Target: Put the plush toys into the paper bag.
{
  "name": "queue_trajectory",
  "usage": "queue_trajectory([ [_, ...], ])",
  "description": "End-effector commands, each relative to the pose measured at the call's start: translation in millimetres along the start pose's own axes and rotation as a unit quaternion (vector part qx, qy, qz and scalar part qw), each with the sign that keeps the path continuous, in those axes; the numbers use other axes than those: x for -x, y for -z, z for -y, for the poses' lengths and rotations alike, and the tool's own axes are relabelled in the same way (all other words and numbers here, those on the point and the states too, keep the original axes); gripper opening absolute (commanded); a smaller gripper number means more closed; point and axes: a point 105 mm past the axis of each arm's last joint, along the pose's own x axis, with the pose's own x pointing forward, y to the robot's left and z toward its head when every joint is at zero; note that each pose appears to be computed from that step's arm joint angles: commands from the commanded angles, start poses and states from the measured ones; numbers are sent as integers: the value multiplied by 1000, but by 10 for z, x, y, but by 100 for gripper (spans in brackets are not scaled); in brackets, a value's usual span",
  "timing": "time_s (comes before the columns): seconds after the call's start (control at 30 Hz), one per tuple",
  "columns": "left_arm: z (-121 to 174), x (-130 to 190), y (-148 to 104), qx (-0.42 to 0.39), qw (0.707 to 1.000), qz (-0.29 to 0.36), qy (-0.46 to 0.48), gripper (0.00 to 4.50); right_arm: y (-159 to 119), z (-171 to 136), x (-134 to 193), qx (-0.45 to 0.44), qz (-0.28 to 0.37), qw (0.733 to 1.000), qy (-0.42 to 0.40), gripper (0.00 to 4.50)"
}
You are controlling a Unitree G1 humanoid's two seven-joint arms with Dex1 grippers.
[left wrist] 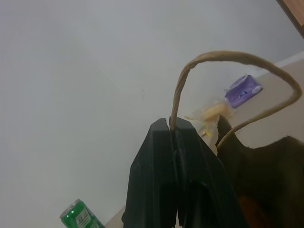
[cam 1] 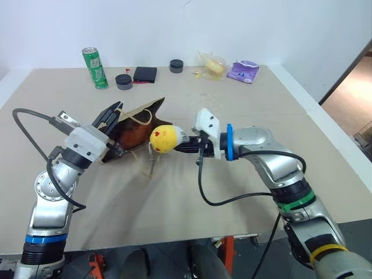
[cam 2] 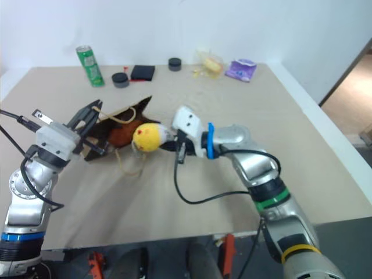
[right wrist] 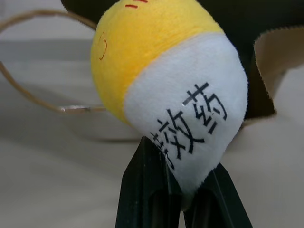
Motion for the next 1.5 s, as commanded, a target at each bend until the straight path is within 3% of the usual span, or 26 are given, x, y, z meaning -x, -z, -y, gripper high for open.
queue_trajectory([
  [0.03,-73,-44,-139,-9,1000,26,-13,0,-83,155,-133,36,-10,999,23,5],
  [0.2,-49,-37,-159,-9,1000,27,-10,0,-263,255,-293,32,11,999,26,5],
  [0.53,14,-22,-164,0,1000,24,-8,0,-536,-73,-674,36,39,998,-24,5],
  [0.83,19,-44,-168,2,1000,24,-9,0,-457,85,-900,34,24,998,53,5],
  [0.93,2,-41,-161,4,1000,21,-13,0,-595,126,-791,21,62,996,55,108],
  [1.03,-1,-35,-151,5,1000,19,-12,0,-683,133,-596,25,86,995,48,260],
  [1.07,-2,-35,-148,5,1000,18,-12,0,-703,132,-545,23,91,995,47,287],
  [1.13,-10,-40,-134,5,1000,17,-13,0,-750,134,-409,20,107,993,45,393],
  [1.17,-17,-44,-127,6,1000,16,-14,0,-763,130,-346,13,114,993,42,423],
  [1.2,-23,-49,-118,8,1000,15,-15,0,-752,134,-295,12,114,992,43,443],
  [1.5,-48,-65,-62,23,999,9,-20,0,-433,107,-5,36,96,994,46,443],
])
